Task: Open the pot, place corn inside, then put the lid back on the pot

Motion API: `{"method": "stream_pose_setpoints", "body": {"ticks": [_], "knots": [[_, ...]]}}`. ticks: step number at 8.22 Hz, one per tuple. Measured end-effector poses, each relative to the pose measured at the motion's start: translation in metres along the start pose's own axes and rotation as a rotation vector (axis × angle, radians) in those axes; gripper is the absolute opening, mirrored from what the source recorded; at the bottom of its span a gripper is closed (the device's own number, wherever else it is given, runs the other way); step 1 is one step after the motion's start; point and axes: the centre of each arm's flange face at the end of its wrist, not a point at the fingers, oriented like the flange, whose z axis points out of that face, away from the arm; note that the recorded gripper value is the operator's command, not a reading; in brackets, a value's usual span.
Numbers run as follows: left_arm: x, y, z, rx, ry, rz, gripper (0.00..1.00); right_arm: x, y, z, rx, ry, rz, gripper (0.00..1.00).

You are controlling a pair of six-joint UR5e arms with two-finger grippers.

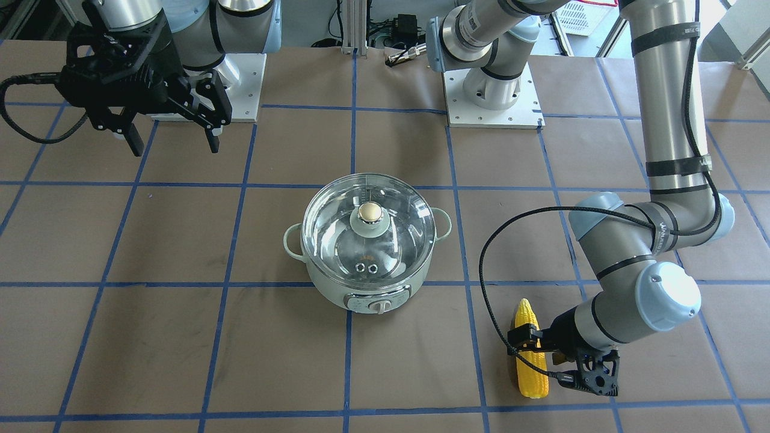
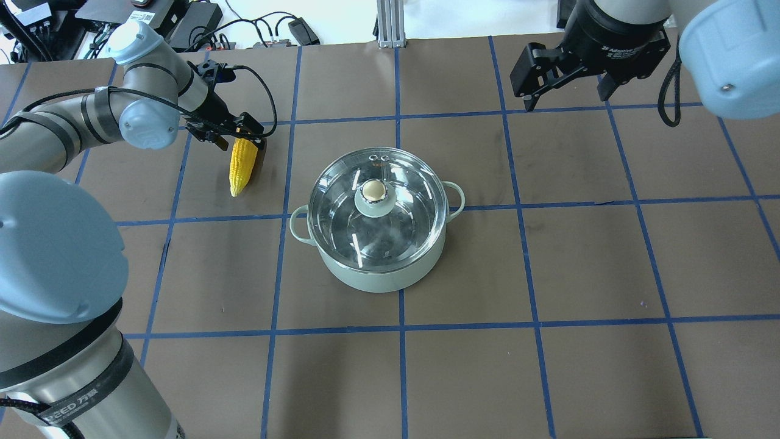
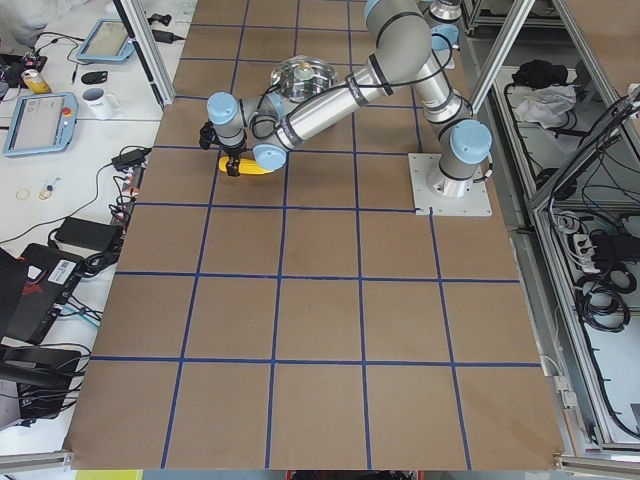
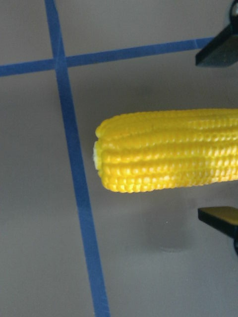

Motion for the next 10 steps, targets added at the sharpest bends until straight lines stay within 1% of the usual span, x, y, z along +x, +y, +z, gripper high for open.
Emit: {"method": "stream_pose_setpoints", "body": {"ticks": [1, 2, 3, 5, 6, 7, 8, 9, 10], "knots": [[-0.002, 0.000, 0.006, -0.007, 0.002, -0.005, 0.01, 0.003, 0.000, 0.000, 0.001, 0.019, 0.000, 1.00], [-0.003, -0.001, 0.010, -0.012, 0.003, -0.005, 0.00, 0.005, 0.000, 0.000, 0.005, 0.043, 0.001, 1.00], [-0.004, -0.001, 0.012, -0.015, 0.002, -0.004, 0.00, 0.006, 0.000, 0.001, 0.001, 0.053, 0.002, 1.00], [-0.003, -0.001, 0.008, -0.014, -0.001, -0.004, 0.00, 0.006, -0.001, 0.006, -0.007, 0.065, 0.002, 1.00], [-0.002, -0.001, 0.001, -0.008, -0.009, -0.004, 0.00, 0.006, -0.001, 0.007, -0.009, 0.066, 0.005, 1.00], [-0.002, -0.001, -0.012, -0.007, -0.039, -0.004, 0.00, 0.005, -0.001, 0.007, -0.009, 0.065, 0.008, 1.00], [0.001, 0.003, -0.035, -0.011, -0.084, -0.010, 0.00, 0.005, -0.002, 0.007, -0.010, 0.071, 0.009, 1.00], [0.007, 0.011, -0.062, -0.029, -0.106, -0.019, 0.00, 0.007, -0.002, 0.008, -0.014, 0.088, 0.009, 1.00], [0.014, 0.022, -0.089, -0.056, -0.110, -0.028, 0.00, 0.010, 0.000, 0.011, -0.037, 0.113, 0.007, 1.00]]}}
